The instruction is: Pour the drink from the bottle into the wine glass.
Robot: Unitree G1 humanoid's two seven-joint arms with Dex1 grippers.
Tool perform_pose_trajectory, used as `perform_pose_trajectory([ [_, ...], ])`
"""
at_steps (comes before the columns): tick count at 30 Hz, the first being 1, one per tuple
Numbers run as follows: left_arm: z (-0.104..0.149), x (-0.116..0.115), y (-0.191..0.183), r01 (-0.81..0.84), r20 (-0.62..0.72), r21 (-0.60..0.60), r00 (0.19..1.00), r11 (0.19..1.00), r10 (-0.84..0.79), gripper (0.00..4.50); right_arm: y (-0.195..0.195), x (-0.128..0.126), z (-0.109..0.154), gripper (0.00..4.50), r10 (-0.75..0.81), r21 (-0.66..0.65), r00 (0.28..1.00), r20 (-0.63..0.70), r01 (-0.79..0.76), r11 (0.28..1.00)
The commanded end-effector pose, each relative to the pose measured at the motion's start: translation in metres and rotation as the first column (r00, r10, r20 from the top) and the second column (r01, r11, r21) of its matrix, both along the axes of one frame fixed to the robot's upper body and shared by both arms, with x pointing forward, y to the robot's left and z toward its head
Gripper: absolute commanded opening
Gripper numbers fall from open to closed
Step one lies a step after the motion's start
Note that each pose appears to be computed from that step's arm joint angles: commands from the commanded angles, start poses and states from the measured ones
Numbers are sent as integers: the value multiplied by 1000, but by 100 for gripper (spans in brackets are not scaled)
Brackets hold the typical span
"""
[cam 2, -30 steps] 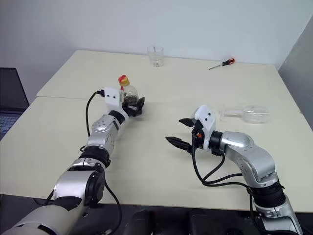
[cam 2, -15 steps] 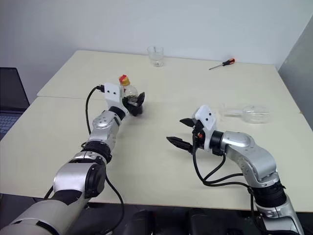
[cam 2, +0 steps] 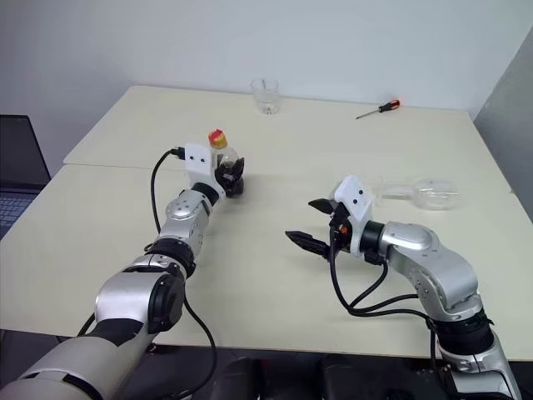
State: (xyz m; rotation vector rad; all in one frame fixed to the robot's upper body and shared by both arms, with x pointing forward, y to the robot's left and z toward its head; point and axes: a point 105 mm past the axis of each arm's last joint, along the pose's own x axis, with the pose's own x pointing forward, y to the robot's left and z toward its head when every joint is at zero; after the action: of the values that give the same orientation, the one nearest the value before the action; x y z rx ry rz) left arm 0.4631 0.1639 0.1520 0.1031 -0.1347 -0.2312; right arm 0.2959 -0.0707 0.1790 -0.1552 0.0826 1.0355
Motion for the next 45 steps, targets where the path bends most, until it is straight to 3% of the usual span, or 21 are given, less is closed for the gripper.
perform_pose_trajectory([
  [1,9,2,-5,12,27,17,1000,1000,-12,237,-2,-4,14,450,-9,15,998,58,8,1000],
  [9,6,-2,-14,93,24,66,995,993,-95,221,-3,4,35,450,-70,72,993,97,64,995],
  [14,6,-8,-39,248,4,86,968,965,-249,221,-1,-7,54,450,-50,110,993,104,39,993],
  [19,14,-28,-73,431,-2,139,900,892,-435,216,-6,-19,85,450,-59,161,987,149,34,986],
  [22,15,-53,-98,562,-34,123,826,818,-562,213,-9,-32,98,450,-46,172,985,167,17,985],
  [25,9,-77,-114,669,-90,133,743,731,-664,209,-16,-34,94,450,-66,138,987,144,46,989],
  [30,5,-95,-134,772,-156,148,636,619,-756,208,-16,-44,91,450,-13,112,993,116,0,994],
  [37,5,-95,-144,789,-174,172,613,589,-771,205,-2,-40,96,450,-8,127,992,128,-8,992],
  [45,5,-101,-154,799,-151,211,596,563,-789,205,-1,-9,79,450,-146,114,985,89,135,984],
])
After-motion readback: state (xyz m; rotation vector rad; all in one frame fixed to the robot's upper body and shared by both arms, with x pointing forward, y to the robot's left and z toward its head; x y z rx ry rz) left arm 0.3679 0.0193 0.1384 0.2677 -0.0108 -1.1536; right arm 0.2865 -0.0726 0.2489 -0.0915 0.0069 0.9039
